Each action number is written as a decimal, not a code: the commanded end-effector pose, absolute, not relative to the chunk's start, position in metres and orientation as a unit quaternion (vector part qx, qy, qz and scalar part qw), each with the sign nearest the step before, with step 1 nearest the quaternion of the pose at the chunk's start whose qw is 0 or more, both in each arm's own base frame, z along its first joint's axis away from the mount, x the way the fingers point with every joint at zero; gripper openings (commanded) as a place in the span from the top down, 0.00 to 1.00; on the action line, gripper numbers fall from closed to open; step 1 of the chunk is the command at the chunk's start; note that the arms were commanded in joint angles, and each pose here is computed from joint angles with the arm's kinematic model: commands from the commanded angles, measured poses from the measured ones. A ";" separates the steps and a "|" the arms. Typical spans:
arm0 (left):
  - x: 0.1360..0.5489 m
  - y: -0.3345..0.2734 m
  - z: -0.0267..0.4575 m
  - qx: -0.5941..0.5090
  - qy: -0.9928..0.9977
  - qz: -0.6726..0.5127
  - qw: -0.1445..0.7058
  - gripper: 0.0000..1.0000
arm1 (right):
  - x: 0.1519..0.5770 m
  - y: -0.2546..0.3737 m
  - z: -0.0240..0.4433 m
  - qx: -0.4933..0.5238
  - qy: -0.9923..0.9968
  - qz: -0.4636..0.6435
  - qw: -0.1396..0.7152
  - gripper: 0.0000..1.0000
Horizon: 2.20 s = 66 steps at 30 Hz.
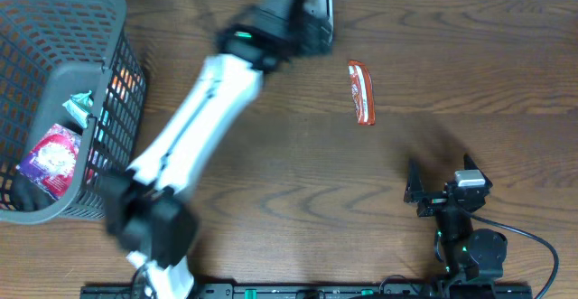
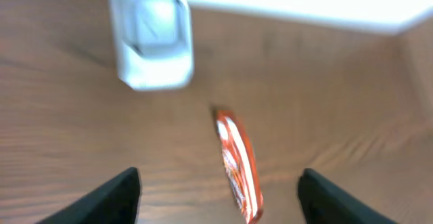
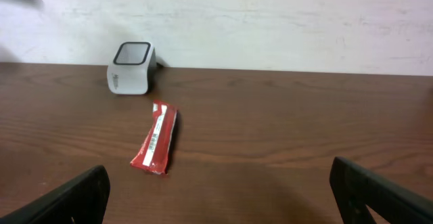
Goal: Scan the item barcode
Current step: 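Lift the red snack bar out and drop it near the scanner, then reach the left gripper into the basket and grasp the pink package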
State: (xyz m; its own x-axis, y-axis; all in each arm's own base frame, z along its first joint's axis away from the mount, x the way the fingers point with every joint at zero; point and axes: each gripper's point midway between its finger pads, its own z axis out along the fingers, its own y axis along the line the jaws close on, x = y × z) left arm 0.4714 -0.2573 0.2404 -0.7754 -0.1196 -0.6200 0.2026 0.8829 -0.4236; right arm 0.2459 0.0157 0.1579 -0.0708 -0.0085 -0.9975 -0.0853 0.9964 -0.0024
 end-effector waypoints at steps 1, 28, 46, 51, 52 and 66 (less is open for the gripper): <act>0.469 -0.162 0.331 -0.038 0.878 -0.224 0.420 0.20 | 0.246 0.013 0.157 -0.023 0.732 0.029 0.681 0.01; 0.308 0.226 0.147 -0.500 0.845 0.131 0.136 0.15 | 0.246 0.013 0.157 -0.023 0.732 0.029 0.681 0.01; 0.288 0.225 0.029 -0.477 0.862 0.166 -0.038 0.16 | 0.246 0.013 0.157 -0.023 0.732 0.029 0.681 0.01; 0.279 0.220 0.012 -0.469 0.864 0.166 -0.076 0.72 | 0.246 0.013 0.157 -0.023 0.732 0.029 0.681 0.01; 0.279 0.220 0.012 -0.469 0.864 0.166 -0.077 0.81 | 0.246 0.013 0.157 -0.023 0.732 0.029 0.681 0.01; 0.310 0.237 0.192 -0.500 0.832 0.163 0.175 0.93 | 0.246 0.013 0.157 -0.023 0.732 0.029 0.681 0.01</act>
